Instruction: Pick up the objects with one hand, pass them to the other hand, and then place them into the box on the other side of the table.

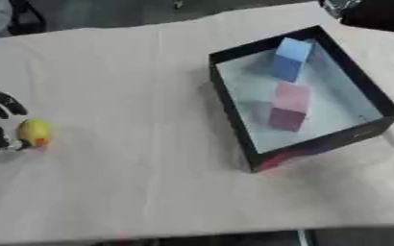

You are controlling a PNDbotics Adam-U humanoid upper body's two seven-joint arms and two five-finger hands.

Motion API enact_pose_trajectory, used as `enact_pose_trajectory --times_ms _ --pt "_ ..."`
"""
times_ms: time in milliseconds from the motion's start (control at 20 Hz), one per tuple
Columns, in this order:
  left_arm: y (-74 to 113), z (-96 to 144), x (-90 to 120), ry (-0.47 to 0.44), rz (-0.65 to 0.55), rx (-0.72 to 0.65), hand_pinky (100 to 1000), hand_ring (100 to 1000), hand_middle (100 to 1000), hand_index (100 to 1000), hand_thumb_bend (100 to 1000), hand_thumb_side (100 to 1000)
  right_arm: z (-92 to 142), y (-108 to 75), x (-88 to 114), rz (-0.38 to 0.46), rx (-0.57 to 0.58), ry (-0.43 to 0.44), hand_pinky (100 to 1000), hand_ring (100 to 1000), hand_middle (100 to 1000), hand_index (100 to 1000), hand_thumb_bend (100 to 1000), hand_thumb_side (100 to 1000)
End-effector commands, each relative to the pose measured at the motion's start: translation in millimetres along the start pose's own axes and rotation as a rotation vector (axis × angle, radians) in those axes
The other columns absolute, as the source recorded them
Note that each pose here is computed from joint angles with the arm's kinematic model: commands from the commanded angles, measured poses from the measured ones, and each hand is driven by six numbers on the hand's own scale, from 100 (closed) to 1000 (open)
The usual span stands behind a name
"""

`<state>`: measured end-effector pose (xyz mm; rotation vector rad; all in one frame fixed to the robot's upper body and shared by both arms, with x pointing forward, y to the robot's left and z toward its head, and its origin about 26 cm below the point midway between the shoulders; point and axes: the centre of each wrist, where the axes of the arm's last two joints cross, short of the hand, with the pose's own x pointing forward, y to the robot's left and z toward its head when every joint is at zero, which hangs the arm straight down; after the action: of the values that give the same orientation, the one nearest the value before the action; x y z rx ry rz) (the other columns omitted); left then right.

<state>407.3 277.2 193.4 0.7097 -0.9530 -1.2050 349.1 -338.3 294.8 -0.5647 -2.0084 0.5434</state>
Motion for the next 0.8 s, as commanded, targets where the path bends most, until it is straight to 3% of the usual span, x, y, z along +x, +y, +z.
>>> enact_pose_trajectory --times_ms 50,250,800 --pt "11.9 4 -1 0.01 -0.01 0.02 859 838 794 778 408 100 -3 -8.5 10 0.014 -0.012 -0.033 916 870 810 854 315 223" --pt "10.7 2 -1 0.015 -0.015 0.023 857 838 793 766 362 100 -3 -8.5 9 0.013 -0.012 -0.031 917 870 810 853 312 225" --pt "5.6 -10 -6 0.049 -0.034 0.011 853 840 796 783 398 100 -3 -8.7 9 0.012 -0.012 -0.031 918 871 810 852 312 228"
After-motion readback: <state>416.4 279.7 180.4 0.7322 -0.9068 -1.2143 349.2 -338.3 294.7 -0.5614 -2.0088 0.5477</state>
